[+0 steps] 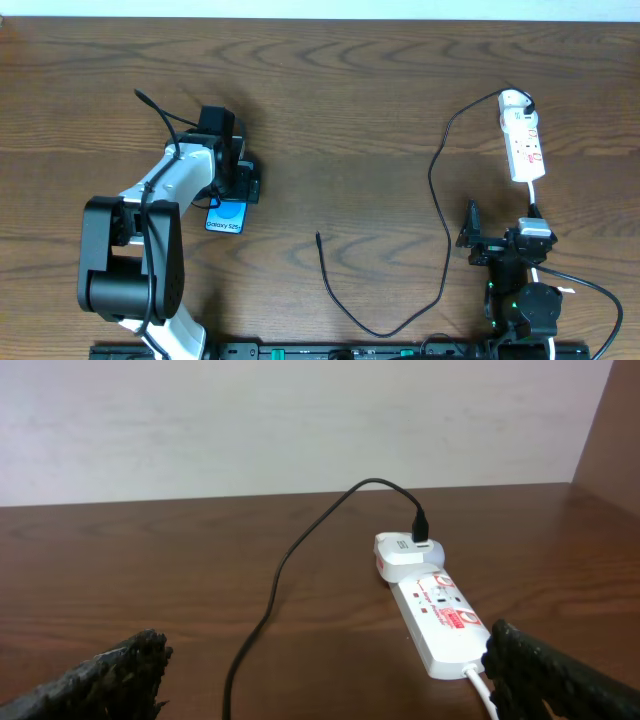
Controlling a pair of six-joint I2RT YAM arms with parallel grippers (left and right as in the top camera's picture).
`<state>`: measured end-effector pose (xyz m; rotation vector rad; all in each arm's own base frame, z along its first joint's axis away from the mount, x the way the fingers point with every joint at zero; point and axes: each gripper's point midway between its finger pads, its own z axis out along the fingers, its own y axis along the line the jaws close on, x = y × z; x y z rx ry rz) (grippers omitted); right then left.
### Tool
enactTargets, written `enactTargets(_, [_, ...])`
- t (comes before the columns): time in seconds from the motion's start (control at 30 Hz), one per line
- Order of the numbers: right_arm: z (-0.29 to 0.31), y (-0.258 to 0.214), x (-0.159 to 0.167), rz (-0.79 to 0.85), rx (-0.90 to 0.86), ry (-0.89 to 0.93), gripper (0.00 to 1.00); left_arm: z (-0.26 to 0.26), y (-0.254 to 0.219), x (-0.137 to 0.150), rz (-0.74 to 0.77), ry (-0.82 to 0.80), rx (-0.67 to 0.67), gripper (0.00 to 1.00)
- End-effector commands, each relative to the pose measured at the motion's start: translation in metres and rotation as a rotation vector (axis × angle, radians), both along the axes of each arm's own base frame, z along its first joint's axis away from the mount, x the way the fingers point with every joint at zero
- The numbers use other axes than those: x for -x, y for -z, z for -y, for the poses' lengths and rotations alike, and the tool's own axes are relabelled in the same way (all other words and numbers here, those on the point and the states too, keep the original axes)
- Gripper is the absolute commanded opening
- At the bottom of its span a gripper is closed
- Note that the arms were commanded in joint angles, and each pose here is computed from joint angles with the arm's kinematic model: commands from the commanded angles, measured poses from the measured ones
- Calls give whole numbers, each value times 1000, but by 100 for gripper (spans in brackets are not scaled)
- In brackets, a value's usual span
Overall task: Plug charger to phone and switch on socket
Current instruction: 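Close the left gripper on the phone's top end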
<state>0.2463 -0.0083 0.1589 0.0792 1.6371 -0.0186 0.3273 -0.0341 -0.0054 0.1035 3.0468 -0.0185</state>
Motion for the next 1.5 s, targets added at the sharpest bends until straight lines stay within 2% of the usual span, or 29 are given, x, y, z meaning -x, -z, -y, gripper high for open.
enactTargets(0.0, [0,0,0,3,-12,5,99,-13,23,27,-99,12,-65,94])
enactTargets(0.4, [0,0,0,3,-12,5,99,-13,23,27,-99,12,-65,93])
enactTargets(0.6, [0,0,0,3,-13,5,99,-13,23,27,-99,12,-65,87])
enactTargets(0.93, [0,0,0,3,-12,5,99,-13,23,27,-98,12,-65,81])
enactTargets(1.47, [0,0,0,3,-12,5,99,-13,23,26,-95,12,-64,79])
